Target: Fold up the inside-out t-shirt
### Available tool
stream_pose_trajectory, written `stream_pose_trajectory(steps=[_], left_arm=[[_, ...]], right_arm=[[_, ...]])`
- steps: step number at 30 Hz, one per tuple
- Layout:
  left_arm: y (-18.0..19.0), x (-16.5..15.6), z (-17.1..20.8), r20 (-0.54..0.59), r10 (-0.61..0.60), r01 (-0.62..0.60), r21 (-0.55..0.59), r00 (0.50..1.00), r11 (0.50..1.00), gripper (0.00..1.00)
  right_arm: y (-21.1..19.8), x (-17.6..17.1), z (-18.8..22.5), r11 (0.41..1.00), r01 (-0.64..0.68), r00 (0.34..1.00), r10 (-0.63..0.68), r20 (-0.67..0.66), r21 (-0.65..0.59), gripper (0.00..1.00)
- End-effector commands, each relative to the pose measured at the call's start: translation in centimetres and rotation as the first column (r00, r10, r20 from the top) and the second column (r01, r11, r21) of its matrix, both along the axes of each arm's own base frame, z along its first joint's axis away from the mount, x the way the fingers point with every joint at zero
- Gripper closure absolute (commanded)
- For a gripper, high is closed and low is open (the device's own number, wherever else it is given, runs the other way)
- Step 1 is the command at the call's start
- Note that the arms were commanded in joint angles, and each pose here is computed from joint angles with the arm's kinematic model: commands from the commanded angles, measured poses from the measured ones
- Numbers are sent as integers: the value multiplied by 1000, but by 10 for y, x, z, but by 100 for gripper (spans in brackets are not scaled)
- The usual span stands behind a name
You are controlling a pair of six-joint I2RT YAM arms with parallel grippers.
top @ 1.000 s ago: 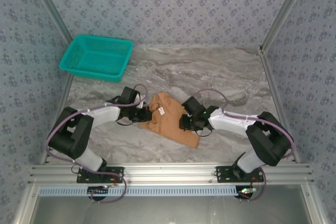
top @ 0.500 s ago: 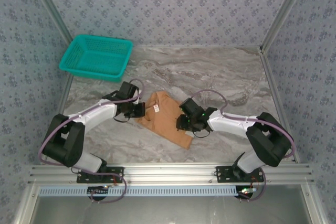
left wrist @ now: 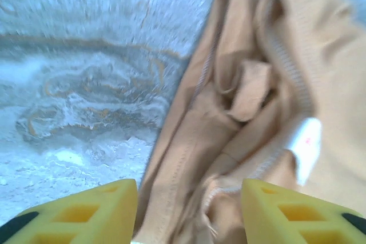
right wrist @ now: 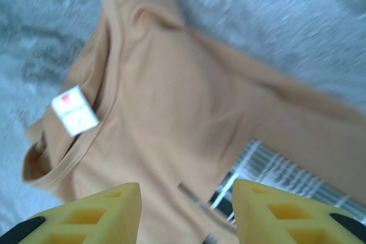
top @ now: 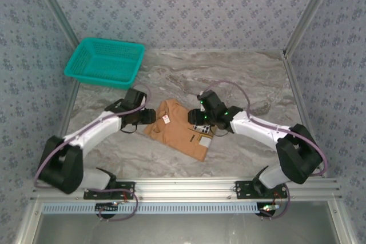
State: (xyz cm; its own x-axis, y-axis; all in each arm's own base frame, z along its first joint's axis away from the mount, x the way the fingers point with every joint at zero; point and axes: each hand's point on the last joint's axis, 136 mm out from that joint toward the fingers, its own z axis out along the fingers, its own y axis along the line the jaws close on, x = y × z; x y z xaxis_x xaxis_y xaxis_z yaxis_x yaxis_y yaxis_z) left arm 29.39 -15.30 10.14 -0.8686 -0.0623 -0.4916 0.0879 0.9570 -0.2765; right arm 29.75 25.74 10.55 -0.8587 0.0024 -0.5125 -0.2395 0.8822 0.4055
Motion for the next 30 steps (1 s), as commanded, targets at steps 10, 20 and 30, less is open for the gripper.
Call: stream_pose_trajectory(steps=[10, 20, 30], left_arm=[[-76, -50, -19, -145, -130, 78, -318, 981, 945, 52], [-87, 11, -36, -108, -175, 151, -203, 979, 967, 51], [-62, 66, 15, 74, -111, 125, -221, 991, 967, 45]], right_arm=[[-60, -13, -74, 982, -21, 958, -33, -283, -186, 57], [-58, -89, -78, 993, 38, 933, -76, -351, -112, 58], [3, -34, 14, 983, -175, 984, 173, 28, 59, 50]])
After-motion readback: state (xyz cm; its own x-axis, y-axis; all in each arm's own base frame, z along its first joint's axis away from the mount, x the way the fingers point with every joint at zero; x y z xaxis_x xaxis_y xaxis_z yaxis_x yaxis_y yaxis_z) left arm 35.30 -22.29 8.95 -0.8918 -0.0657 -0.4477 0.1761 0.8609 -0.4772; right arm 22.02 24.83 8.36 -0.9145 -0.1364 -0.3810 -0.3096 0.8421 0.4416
